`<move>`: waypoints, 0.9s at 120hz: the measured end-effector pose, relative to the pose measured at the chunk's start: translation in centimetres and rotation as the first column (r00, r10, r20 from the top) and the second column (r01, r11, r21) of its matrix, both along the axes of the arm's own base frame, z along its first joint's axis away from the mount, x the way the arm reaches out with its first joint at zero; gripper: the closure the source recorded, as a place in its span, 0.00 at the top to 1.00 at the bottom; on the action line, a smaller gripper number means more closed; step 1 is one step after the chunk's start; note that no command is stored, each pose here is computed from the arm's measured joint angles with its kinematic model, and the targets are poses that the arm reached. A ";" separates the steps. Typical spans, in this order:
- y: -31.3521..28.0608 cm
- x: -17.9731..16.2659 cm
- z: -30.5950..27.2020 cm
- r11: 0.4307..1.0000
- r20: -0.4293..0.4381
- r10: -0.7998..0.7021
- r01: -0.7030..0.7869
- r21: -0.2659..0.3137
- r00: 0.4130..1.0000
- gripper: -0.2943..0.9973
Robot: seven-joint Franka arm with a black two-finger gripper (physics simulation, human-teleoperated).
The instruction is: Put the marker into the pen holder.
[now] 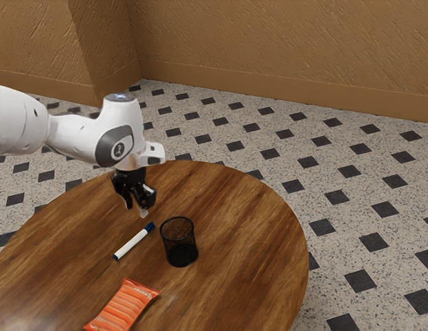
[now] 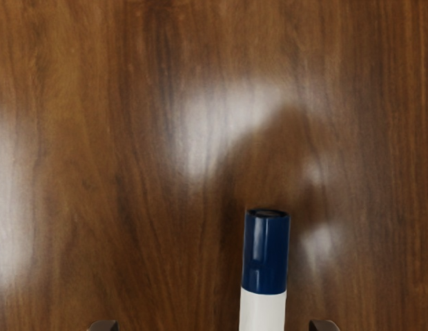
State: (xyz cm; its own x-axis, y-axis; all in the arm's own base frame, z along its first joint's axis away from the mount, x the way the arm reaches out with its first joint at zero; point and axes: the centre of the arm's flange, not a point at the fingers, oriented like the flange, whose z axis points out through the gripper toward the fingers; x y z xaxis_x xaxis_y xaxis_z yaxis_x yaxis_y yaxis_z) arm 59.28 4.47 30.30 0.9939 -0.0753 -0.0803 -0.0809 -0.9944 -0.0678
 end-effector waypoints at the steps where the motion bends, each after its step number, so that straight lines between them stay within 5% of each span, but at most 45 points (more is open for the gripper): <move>1: 0.0 0.0 -0.2 1.000 -0.002 0.003 -0.003 0.000 1.000 0.47; 77: -1.0 0.0 -5.6 0.987 -0.058 0.160 -0.160 0.013 0.985 0.40; 108: -0.9 0.0 -6.0 0.981 -0.062 0.196 -0.196 0.016 0.979 0.25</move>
State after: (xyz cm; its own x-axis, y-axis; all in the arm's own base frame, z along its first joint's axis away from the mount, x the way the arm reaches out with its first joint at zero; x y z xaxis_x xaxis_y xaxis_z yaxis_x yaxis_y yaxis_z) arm 59.23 3.55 24.26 0.9823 0.1214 -0.1425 0.1111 -0.9907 -0.0782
